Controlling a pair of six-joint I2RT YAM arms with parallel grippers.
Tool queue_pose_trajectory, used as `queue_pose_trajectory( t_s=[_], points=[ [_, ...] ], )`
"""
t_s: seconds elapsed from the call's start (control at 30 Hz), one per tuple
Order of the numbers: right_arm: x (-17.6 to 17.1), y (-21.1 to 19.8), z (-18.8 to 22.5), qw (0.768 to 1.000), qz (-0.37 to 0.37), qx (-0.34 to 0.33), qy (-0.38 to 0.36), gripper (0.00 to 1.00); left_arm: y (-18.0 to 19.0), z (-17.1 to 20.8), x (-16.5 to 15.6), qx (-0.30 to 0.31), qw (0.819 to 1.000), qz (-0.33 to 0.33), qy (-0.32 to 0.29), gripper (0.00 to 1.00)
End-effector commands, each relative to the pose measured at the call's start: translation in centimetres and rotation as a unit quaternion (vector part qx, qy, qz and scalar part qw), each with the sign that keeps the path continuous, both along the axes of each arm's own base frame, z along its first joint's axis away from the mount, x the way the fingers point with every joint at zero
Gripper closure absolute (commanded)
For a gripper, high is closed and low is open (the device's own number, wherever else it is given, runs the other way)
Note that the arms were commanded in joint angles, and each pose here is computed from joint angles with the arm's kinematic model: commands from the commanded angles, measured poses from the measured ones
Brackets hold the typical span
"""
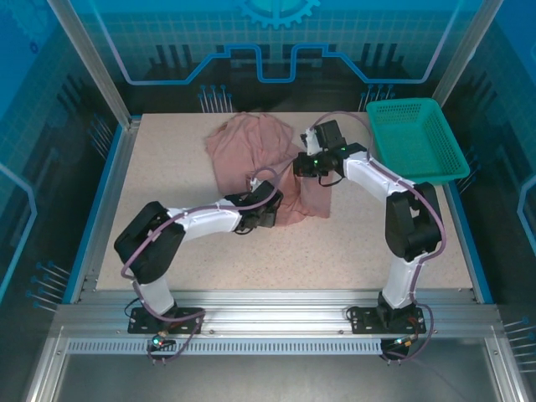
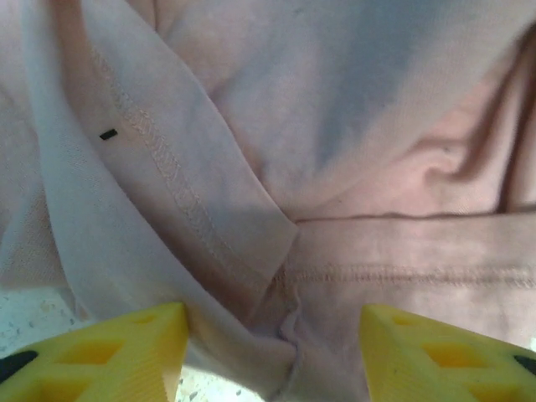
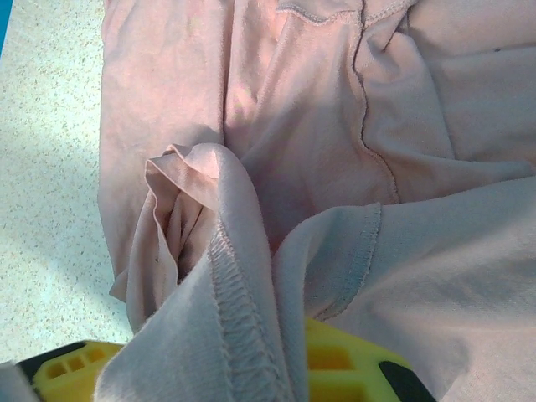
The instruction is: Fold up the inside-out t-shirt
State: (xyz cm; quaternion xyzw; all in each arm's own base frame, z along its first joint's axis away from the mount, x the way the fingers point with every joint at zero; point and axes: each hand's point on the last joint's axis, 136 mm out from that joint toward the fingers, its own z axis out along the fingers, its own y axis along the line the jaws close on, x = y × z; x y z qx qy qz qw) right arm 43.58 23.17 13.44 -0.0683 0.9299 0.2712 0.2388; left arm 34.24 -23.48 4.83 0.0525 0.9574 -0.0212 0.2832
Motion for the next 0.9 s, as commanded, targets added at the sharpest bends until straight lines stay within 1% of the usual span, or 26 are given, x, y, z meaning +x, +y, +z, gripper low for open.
queue_pose_trajectory(
  t_s=[0.0,0.03,0.2,0.23,0.3,0.33,0.4,0.5,0.57,0.67,0.77,0.87],
  points=[
    [0.2,-0.3,-0.2,1.0,0.002,0.007,0.013,1.0,1.1,-0.3,1.1,0.05,0.999,-0.003,-0.002,0.52],
    [0.2,-0.4,-0.1,1.0,0.002,0.009,0.013,1.0,1.3,-0.6,1.2,0.055,0.998,-0.001,-0.002,0.56],
    [0.2,-1.3,0.8,1.0,-0.005,0.003,0.002,1.0,1.8,-1.6,1.9,0.038,0.999,-0.003,0.007,0.79],
    [0.3,-1.7,1.3,1.0,-0.009,0.005,-0.002,1.0,1.9,-1.6,1.9,0.034,0.999,-0.004,0.009,0.84],
    [0.6,-2.5,2.4,1.0,-0.018,0.006,-0.014,1.0,2.2,-1.3,1.8,0.019,1.0,-0.002,0.01,0.98],
    [0.6,-2.8,3.0,1.0,-0.022,0.007,-0.02,1.0,2.2,-0.9,1.7,0.008,1.0,-0.003,0.008,1.0],
    [0.6,-3.5,4.3,0.999,-0.029,0.008,-0.033,1.0,2.7,1.2,1.6,-0.01,1.0,0.001,-0.019,1.0],
    [0.3,-4.7,7.7,0.997,-0.037,0.01,-0.067,1.0,4.2,7.3,1.3,-0.059,0.993,0.017,-0.096,1.0],
    [-0.2,-6.2,11.0,0.993,-0.052,0.007,-0.104,1.0,6.1,12.7,1.1,-0.105,0.98,0.039,-0.164,1.0],
    [-1.4,-8.1,15.2,0.984,-0.073,-0.016,-0.159,1.0,9.0,20.0,0.7,-0.161,0.951,0.062,-0.255,1.0],
    [-2.7,-9.0,16.7,0.98,-0.079,-0.033,-0.181,1.0,11.2,24.4,0.3,-0.174,0.931,0.075,-0.312,1.0],
    [-4.1,-10.8,16.2,0.977,-0.088,-0.089,-0.175,1.0,12.5,26.8,-0.5,-0.171,0.923,0.081,-0.336,1.0]
  ],
)
